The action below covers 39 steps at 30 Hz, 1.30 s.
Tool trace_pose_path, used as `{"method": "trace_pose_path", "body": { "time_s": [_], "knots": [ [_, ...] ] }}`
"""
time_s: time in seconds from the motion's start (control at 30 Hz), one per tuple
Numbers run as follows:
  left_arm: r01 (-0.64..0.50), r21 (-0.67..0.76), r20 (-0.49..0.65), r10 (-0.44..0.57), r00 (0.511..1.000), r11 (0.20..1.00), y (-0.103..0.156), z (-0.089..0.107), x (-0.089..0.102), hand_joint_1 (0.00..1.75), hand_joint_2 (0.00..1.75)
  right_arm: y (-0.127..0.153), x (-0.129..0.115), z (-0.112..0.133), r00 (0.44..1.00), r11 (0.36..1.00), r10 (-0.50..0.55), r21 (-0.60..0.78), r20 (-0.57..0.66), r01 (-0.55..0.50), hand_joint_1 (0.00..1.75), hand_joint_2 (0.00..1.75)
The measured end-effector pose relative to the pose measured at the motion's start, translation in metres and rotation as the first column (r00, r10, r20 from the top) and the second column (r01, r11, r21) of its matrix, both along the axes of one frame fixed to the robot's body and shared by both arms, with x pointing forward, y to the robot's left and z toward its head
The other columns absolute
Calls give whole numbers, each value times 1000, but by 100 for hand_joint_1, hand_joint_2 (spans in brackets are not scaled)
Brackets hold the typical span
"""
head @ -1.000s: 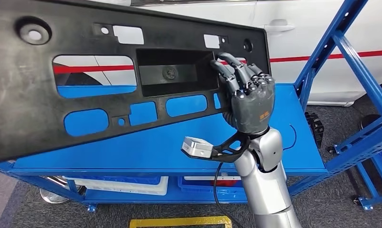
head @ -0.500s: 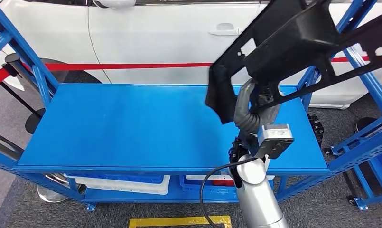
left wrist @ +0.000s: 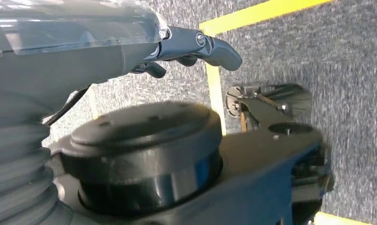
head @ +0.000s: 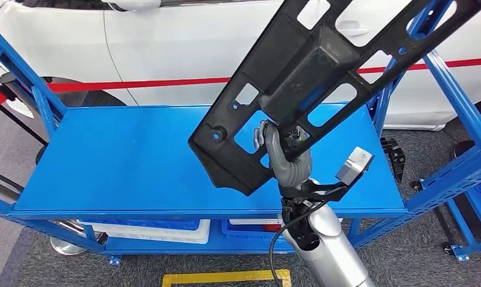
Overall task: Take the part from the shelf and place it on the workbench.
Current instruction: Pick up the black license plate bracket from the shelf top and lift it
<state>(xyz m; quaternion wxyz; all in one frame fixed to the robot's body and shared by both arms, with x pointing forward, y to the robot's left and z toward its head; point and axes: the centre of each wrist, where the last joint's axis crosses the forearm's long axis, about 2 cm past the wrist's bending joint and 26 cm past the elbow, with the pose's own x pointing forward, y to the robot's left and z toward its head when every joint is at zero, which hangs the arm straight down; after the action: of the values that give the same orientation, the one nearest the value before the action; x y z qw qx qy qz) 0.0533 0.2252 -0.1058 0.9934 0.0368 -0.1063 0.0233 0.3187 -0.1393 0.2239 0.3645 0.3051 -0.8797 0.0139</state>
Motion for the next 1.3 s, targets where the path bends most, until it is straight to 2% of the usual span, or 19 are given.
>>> {"method": "trace_pose_path", "body": {
  "time_s": [0.23, 0.37, 0.57, 0.67, 1.3],
  "knots": [
    [-1, 0, -2, 1, 1000, 1000, 0, 0, 3, 0, 175, 5, -2, -7, 998, 998, 55, -23, -18, -55, 175, 175],
    [1, 0, -5, -1, 1000, 1000, 1, 0, 4, 0, 175, 6, -5, -8, 995, 995, 96, -34, 14, -96, 175, 175],
    [2, -3, -9, -2, 1000, 1000, 1, 0, 4, 0, 175, 10, -24, -7, 946, 956, 293, -53, 140, -288, 175, 175],
    [0, -4, -9, 0, 1000, 1000, 1, 0, 4, 0, 175, 10, -32, -6, 922, 937, 350, -65, 164, -344, 175, 175],
    [8, -3, -14, -8, 1000, 1000, 3, 1, 7, 0, 175, 17, -43, 6, 900, 919, 394, -88, 188, -384, 175, 175]
  ]
}}
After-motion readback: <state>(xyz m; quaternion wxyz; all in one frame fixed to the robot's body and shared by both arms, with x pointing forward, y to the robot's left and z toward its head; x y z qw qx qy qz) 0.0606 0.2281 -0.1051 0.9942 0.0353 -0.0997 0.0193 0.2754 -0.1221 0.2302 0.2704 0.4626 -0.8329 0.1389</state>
